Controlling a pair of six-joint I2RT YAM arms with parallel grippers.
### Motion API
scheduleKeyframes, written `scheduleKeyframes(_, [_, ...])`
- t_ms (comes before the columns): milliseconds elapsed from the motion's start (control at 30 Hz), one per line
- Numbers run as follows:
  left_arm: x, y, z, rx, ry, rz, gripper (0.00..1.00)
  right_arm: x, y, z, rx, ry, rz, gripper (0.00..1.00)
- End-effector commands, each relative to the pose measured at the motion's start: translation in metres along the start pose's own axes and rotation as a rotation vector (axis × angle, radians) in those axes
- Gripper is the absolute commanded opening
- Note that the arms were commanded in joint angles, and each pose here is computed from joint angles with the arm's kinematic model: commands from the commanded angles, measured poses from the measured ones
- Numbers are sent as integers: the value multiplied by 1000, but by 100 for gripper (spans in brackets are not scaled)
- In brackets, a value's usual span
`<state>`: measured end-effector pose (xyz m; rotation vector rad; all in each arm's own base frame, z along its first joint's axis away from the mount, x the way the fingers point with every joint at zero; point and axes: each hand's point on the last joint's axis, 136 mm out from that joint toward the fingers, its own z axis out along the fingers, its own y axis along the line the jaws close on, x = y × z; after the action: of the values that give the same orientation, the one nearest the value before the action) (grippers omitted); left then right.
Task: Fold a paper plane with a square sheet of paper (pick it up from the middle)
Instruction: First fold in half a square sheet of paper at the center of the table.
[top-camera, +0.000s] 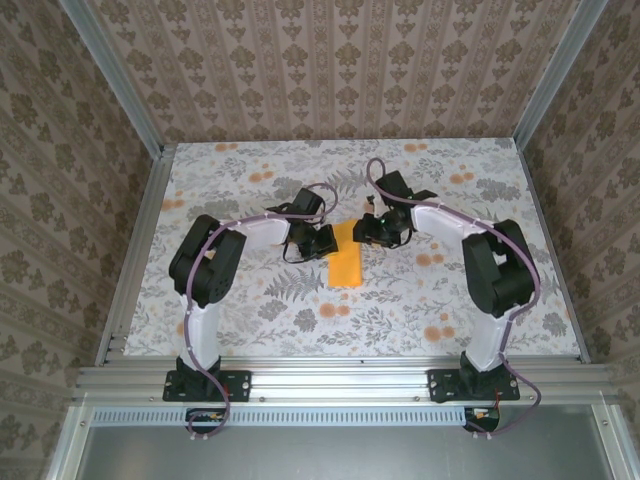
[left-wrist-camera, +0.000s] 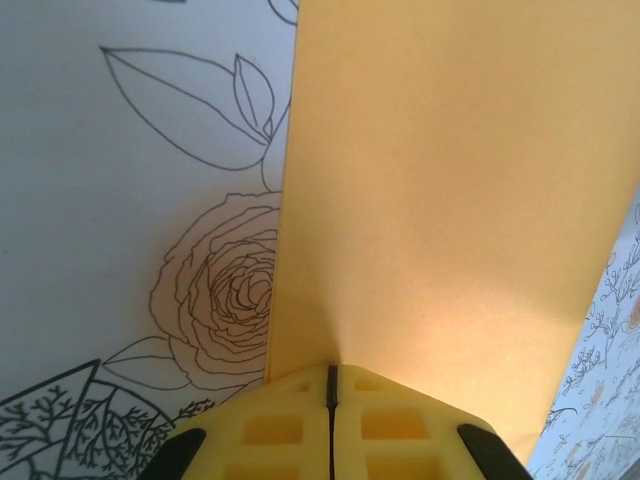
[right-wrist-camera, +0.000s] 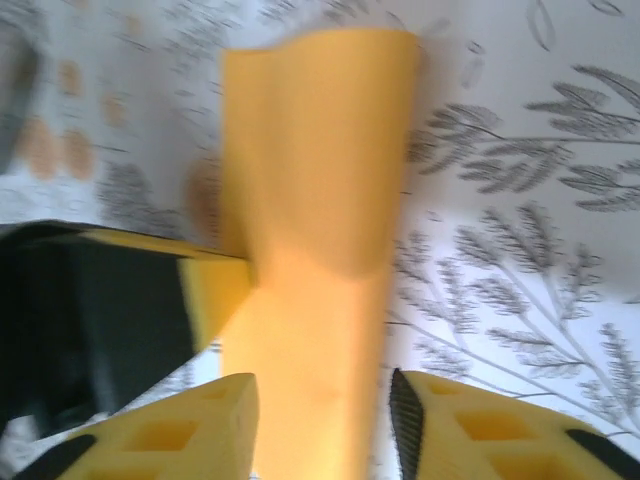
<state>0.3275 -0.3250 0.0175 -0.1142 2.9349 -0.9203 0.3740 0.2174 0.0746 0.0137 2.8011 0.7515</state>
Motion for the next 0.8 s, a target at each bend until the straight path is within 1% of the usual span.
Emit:
scheduleKeyframes(0, [46, 66, 22, -220, 150, -53, 6, 9, 24, 5, -114, 12, 14, 36])
scheduleKeyframes(133, [40, 62, 19, -229, 144, -22, 6, 18, 26, 24, -165, 50, 59, 31])
scheduleKeyframes(333, [34, 57, 18, -233, 150, 25, 6, 27, 10, 45, -158, 85, 112, 26])
scheduleKeyframes(600, [30, 56, 18, -248, 148, 46, 6, 35, -16, 63, -130, 104, 183, 25])
scheduleKeyframes(767, [30, 57, 19, -252, 150, 45, 5, 35, -16, 64, -151, 110, 192, 26])
